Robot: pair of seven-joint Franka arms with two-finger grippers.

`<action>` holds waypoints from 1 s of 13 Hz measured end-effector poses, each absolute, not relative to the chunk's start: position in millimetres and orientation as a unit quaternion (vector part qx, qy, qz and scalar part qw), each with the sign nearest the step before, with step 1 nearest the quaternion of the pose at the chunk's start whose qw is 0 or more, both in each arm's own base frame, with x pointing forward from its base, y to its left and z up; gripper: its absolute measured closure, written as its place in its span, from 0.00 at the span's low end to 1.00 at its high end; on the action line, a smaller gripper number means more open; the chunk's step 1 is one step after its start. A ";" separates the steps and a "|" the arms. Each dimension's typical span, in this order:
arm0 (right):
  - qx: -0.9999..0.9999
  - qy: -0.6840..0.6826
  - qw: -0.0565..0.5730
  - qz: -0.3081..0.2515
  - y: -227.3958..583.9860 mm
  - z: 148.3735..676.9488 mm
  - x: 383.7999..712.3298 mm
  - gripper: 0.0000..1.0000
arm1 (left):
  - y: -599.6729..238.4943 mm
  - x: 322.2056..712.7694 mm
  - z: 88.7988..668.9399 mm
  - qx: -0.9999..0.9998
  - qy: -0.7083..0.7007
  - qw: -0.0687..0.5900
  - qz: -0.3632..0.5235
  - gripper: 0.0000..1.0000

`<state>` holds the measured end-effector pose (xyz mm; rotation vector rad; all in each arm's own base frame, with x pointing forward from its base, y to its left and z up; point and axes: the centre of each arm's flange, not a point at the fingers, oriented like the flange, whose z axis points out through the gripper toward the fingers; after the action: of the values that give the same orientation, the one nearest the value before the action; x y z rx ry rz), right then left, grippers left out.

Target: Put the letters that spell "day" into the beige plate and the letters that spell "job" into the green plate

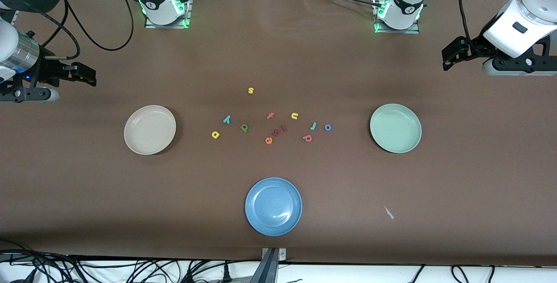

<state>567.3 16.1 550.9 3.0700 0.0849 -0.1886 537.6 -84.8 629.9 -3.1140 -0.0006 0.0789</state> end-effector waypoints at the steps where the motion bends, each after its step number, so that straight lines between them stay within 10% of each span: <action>1: 0.997 0.028 0.032 -0.061 16.1 550.9 567.3 0.00 | -84.9 537.6 629.9 -1.000 0.000 0.013 0.025 0.00; 13: 0.997 0.027 0.032 -0.064 16.2 547.6 568.5 0.00 | -87.5 537.1 629.8 -1.000 0.002 0.013 0.026 0.00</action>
<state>568.5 16.2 547.6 3.0692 0.0836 -0.1978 537.1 -87.5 629.8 -3.1137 0.0071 0.0797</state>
